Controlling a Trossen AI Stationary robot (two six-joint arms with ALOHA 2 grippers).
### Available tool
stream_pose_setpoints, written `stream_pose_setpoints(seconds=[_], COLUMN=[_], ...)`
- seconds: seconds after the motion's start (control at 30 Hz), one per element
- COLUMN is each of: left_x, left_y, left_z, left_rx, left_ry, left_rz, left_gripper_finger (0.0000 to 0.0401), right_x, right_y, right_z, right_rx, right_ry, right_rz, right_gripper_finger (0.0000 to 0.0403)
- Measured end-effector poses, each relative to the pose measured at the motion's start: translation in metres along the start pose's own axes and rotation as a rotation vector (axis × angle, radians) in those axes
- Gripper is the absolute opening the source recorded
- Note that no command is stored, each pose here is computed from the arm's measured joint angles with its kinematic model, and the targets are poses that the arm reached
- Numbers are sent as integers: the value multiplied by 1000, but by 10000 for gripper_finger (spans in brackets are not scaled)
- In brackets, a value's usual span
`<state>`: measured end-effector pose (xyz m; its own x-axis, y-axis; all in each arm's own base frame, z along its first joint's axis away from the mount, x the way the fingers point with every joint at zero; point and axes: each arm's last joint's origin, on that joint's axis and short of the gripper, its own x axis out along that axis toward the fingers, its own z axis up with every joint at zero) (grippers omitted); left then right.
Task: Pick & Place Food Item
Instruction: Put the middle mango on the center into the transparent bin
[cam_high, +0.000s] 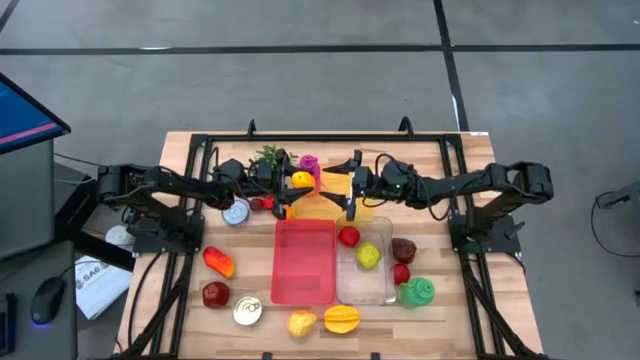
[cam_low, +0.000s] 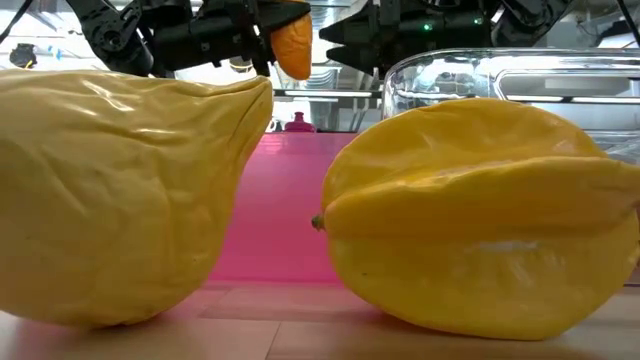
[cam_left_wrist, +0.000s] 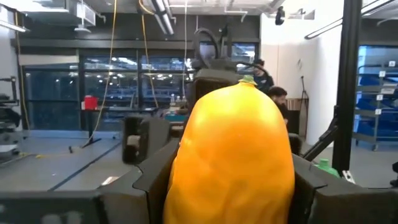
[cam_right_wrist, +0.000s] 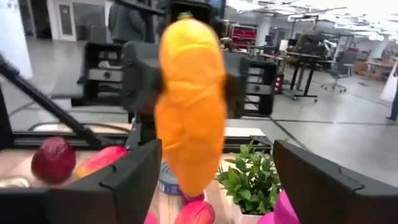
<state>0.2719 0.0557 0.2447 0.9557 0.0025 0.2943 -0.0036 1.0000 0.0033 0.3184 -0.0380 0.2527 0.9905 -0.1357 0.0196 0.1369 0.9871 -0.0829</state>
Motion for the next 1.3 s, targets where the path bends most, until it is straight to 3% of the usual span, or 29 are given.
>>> stream_pose_setpoints(seconds=[0.2,0.63,0.97,1.3], left_x=[4,20,45,45], left_y=[0,3,6,5], left_z=[5,10,-10,6], left_rx=[7,17,15,51], left_ry=[-23,9,54,18], left_rz=[-5,-2,-32,-38], left_gripper_finger=[187,187,187,192], right_x=[0,0,0,0], right_y=[2,7,6,4], right_z=[-1,-1,-1,-5], right_rx=[5,13,33,33], right_ry=[10,5,10,46], right_rz=[79,100,112,106], right_gripper_finger=[311,311,311,305])
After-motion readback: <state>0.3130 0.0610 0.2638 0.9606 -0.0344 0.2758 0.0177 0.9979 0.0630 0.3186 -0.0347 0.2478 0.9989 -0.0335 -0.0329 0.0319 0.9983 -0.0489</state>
